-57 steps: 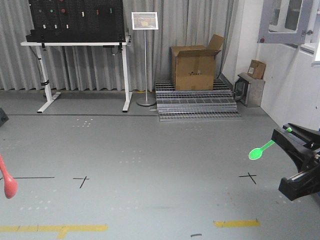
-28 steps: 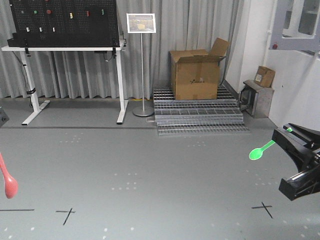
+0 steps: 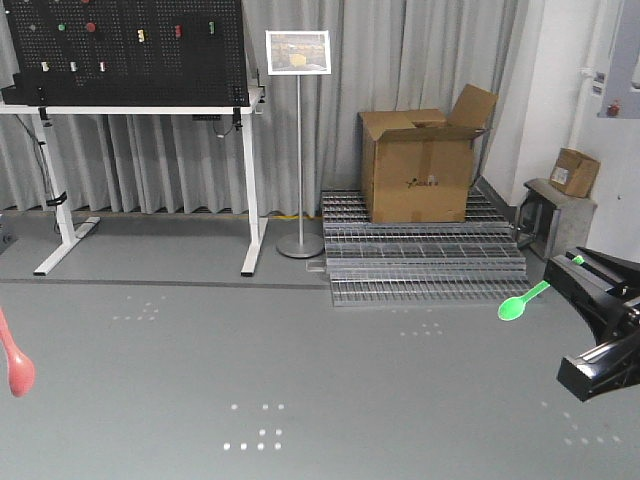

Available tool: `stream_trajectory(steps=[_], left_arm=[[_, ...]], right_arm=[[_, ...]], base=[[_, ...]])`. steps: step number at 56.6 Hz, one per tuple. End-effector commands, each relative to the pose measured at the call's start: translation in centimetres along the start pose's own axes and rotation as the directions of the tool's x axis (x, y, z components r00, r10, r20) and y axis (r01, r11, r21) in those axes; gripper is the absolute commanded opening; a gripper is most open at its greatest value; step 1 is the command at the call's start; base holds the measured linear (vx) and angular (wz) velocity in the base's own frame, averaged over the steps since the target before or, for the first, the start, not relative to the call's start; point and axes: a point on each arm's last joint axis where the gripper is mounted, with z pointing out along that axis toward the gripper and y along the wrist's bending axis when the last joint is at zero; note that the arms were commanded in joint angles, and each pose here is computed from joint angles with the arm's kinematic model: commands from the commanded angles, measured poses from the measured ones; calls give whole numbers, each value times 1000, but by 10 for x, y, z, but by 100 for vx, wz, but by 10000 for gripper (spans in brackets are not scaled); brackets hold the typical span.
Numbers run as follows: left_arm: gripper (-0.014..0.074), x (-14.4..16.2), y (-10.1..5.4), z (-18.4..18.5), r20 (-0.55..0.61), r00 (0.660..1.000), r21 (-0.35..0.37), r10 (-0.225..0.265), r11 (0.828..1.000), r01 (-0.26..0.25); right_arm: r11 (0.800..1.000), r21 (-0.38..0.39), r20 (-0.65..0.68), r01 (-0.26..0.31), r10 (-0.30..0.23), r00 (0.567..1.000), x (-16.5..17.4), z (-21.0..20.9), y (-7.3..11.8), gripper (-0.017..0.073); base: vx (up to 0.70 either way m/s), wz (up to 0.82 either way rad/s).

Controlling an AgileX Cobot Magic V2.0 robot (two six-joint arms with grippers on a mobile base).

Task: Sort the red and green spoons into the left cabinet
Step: 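Drive the base across the room toward the white cabinet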

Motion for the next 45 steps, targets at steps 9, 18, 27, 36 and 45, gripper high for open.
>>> stream_trajectory(steps=[9,18,27,36,45], left_arm=[[-6,-16,-5,0,96,995,37,-18,999,15],[-6,-16,-5,0,97,995,38,-18,999,15],[-6,-16,-5,0,97,995,38,-18,999,15],[-6,-16,-5,0,97,995,38,-18,999,15],[-6,-16,-5,0,97,995,38,-18,999,15]], right_arm=[[1000,-20,87,-7,8,996,-17,-2,2,-8],[1000,-20,87,-7,8,996,-17,-2,2,-8],[1000,-20,87,-7,8,996,-17,-2,2,-8],[1000,-20,87,-7,8,996,-17,-2,2,-8],[1000,-20,87,-7,8,996,-17,-2,2,-8]], base=[[64,2],[64,0],[63,-4],[62,-6],[60,-3]])
